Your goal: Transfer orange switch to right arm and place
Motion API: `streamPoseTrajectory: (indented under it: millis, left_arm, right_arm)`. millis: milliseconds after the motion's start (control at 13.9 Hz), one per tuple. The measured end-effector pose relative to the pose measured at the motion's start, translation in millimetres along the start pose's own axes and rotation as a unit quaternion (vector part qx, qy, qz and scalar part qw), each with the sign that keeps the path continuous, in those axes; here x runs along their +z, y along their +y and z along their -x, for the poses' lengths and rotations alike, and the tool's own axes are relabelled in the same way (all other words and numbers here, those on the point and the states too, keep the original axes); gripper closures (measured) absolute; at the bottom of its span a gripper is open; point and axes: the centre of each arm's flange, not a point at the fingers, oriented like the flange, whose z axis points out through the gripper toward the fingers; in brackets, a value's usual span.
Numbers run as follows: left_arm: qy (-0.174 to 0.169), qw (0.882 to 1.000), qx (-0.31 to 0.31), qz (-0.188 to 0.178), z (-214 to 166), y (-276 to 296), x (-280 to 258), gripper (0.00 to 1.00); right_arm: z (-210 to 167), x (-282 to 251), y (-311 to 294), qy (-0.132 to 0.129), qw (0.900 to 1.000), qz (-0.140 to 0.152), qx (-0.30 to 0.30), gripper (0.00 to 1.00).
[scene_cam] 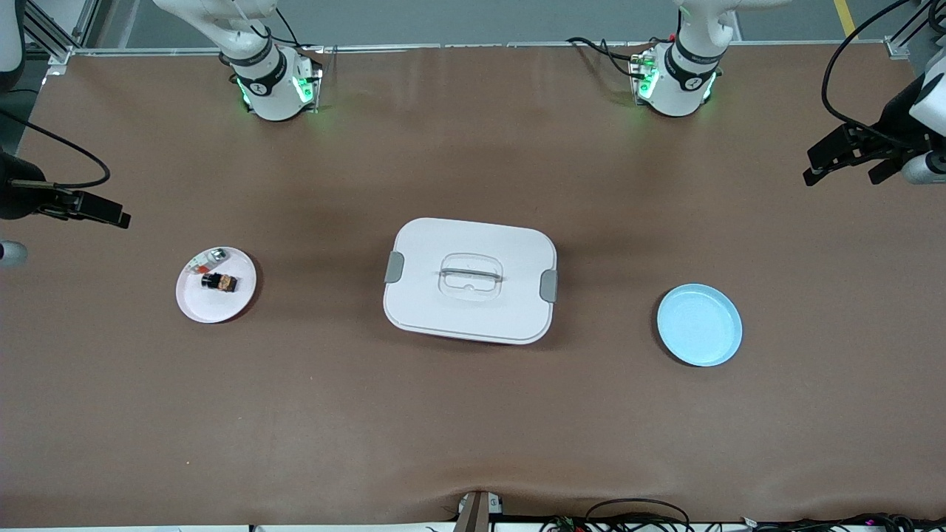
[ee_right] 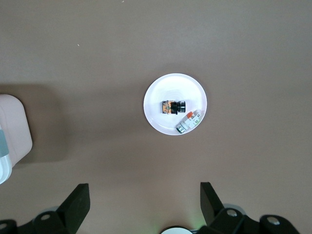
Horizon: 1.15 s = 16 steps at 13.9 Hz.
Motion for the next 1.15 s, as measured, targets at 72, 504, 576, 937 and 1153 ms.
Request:
streamPoseTrajectory:
  millis: [72, 504, 576, 937, 1153]
  left_arm:
    - [0.000, 1.000, 0.000, 0.000, 0.0, 0.0, 0.0, 0.00]
    - [0.000, 1.000, 0.000, 0.000, 0.0, -0.1, 0.0, 0.00]
    - [0.000, 1.000, 0.000, 0.000, 0.0, -0.1, 0.0, 0.00]
    - [0.000, 1.000, 0.000, 0.000, -0.2, -0.1, 0.3, 0.00]
    - [0.000, 1.000, 0.000, 0.000, -0.3, -0.1, 0.5, 0.00]
  right_arm:
    - [0.6, -1.0, -0.6, -0.001, 1.000, -0.001, 0.000, 0.00]
    - [3.9, -0.4, -0.6, -0.013, 0.999, -0.001, -0.030, 0.00]
    - [3.9, -0.4, 1.2, -0.014, 0.999, -0.001, -0.039, 0.00]
    - [7.6, -3.6, 3.8, -0.017, 0.999, -0.001, -0.048, 0.00]
    - [9.6, -5.5, 4.8, -0.018, 0.999, 0.000, -0.047, 0.00]
